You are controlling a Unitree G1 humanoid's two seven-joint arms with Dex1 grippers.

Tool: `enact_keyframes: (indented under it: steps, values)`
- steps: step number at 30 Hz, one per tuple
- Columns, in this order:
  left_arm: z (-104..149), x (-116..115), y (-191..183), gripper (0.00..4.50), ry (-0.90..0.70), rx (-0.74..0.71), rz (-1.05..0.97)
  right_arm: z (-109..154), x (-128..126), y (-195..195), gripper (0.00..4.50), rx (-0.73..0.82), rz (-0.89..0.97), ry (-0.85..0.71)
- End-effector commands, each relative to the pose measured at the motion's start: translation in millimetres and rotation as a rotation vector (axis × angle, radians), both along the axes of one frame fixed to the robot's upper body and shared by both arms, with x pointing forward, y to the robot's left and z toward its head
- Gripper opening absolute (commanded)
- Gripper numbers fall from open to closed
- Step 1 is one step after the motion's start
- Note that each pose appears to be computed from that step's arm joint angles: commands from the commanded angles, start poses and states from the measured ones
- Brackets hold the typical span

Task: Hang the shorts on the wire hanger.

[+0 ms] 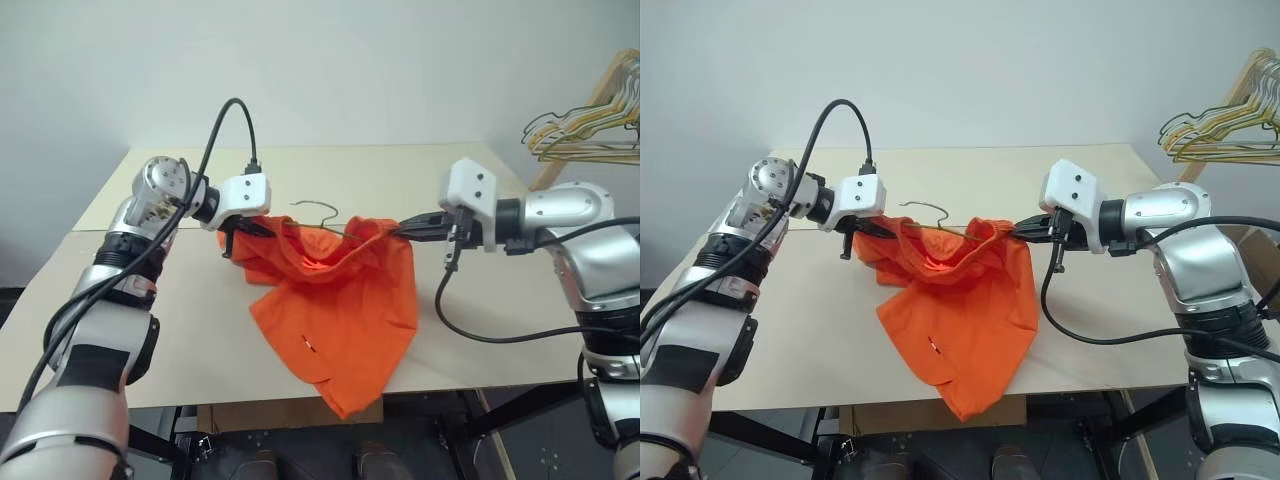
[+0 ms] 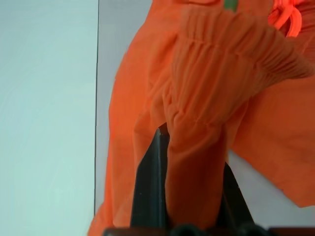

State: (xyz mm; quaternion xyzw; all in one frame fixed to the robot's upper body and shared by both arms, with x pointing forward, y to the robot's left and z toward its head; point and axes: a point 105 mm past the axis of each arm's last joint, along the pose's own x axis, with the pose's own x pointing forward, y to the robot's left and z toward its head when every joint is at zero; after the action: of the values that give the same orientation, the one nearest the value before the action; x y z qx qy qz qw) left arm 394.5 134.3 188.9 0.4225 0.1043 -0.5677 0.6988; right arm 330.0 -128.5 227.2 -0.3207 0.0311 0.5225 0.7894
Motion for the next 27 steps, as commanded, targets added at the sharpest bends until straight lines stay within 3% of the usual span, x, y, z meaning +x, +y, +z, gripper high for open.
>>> enact_keyframes:
  steps: [1,6,9,13,19,27]
  values:
    - [19.8,-1.0,-11.8,0.0,-0.059,-0.066,-0.023,7.2,-1.7,8.3,0.02,-0.021,0.015,-0.086]
    - [22.3,-3.4,-10.8,0.0,-0.054,-0.114,-0.012,-3.8,2.8,5.0,0.02,-0.094,-0.005,-0.174]
    - [21.4,-4.7,-7.7,0.0,-0.052,-0.119,-0.001,-18.5,3.8,-6.7,0.7,-0.206,0.004,-0.195]
    - [19.8,-6.3,-6.9,0.0,-0.05,-0.121,0.0,-22.0,9.3,-10.0,2.04,-0.236,-0.004,-0.239]
    - [18.4,-8.8,-11.9,0.0,-0.043,-0.133,-0.015,-22.2,9.0,-4.5,2.04,-0.212,0.044,-0.259]
    - [18.9,-15.8,-22.9,0.0,-0.029,-0.173,-0.059,-19.7,6.0,9.9,2.04,-0.068,0.067,-0.108]
